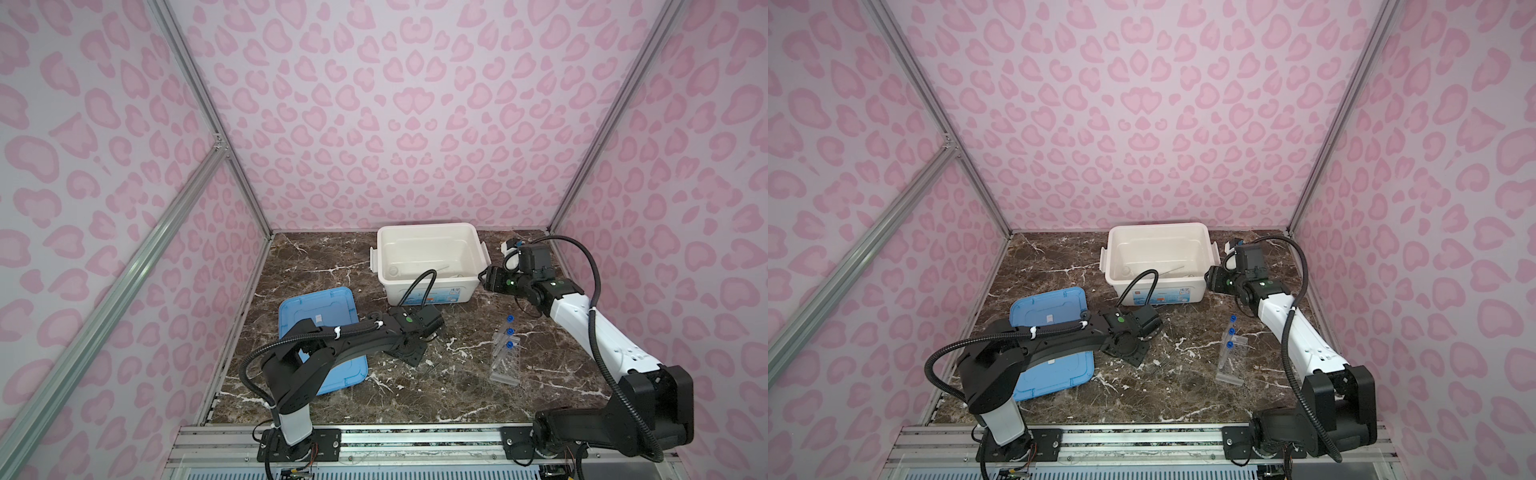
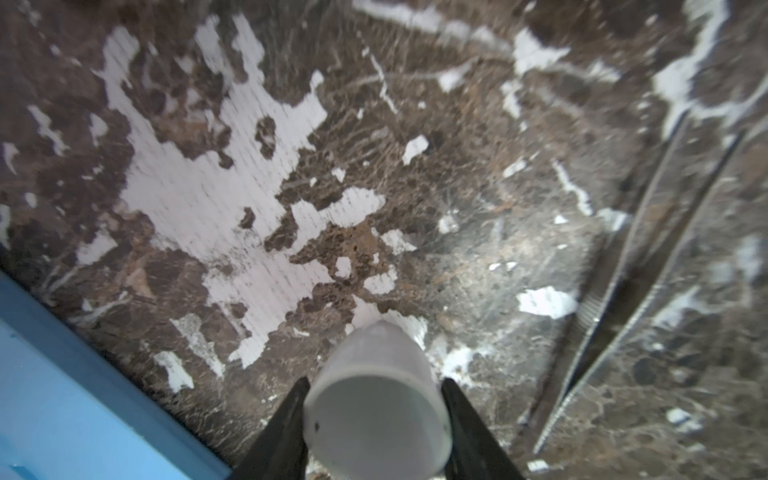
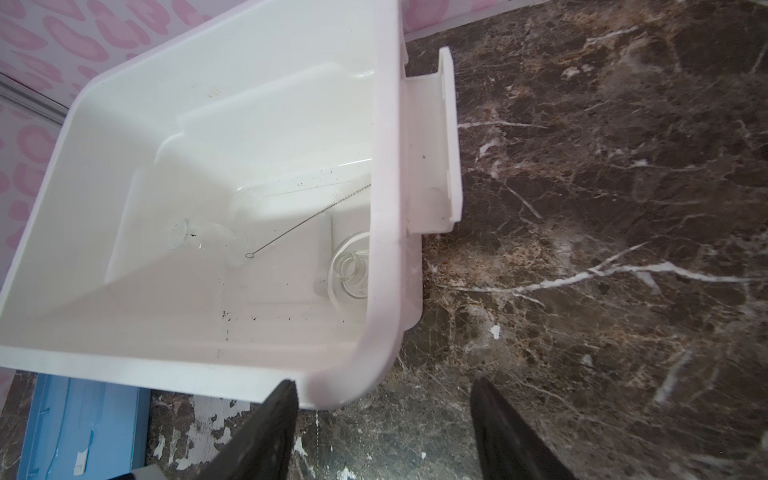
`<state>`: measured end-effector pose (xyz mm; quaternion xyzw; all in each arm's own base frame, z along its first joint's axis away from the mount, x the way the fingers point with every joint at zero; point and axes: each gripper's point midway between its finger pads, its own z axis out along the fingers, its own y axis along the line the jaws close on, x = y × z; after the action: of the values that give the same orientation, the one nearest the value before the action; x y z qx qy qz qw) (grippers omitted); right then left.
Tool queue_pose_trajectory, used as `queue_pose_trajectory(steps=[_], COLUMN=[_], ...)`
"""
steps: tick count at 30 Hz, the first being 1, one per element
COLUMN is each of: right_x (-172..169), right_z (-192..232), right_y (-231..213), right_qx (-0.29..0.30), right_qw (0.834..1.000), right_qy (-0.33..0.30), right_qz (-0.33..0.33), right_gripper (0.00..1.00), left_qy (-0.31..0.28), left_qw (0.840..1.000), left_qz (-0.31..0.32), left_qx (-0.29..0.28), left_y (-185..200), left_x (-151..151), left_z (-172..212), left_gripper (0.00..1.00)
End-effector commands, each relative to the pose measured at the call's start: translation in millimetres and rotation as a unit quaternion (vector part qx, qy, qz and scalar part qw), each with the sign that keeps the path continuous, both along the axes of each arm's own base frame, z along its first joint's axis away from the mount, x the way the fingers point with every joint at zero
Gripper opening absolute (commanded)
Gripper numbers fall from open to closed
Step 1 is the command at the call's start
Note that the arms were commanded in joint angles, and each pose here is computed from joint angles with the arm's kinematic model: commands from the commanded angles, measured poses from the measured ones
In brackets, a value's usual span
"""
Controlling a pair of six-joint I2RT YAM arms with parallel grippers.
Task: Organize the chemistry lab equipment
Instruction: 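Lift the crucible and carry it into the white bin with the left gripper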
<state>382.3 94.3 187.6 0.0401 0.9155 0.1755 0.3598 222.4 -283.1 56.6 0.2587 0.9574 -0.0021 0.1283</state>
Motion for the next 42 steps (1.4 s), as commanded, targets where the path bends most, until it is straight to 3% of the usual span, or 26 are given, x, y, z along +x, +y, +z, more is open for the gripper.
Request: queue_pose_trajectory(steps=[1, 9, 17, 21, 30, 42], right_x=[1, 0, -2, -4, -7, -12], right_z=[3, 6, 13, 14, 11, 10], right_y=[1, 3, 6, 8, 13, 15], right_qx=[0.003, 0.003, 0.005, 0.004, 0.001, -0.010], right_qw=[1.000, 1.000, 1.000, 1.000, 0.999, 0.999], right_qy=[-0.007, -0.014, -0.022, -0.022, -0.019, -0.015], right_qz=[0.001, 0.007, 0.012, 0.016, 0.026, 0.032], right_gripper=[0.68, 0.68, 0.68, 0.68, 0.68, 0.68], left_qy=[-0.028, -0.089, -0.176, -0.192, -0.211, -0.202], left_qw=[0.999, 0.994, 0.974, 0.966, 0.963, 0.963], left_qz=[-0.006, -0.011, -0.008, 0.000, 0.034, 0.048], left_qx=[-0.019, -0.058, -0.139, -0.174, -0.164, -0.170], left_y=[-6, -11, -24, -20, 4, -10], left_x=[9, 25, 64, 84, 151, 222], left_z=[24, 86, 177, 203, 205, 171], left_gripper=[0.45, 0.45, 0.45, 0.45, 0.46, 0.45])
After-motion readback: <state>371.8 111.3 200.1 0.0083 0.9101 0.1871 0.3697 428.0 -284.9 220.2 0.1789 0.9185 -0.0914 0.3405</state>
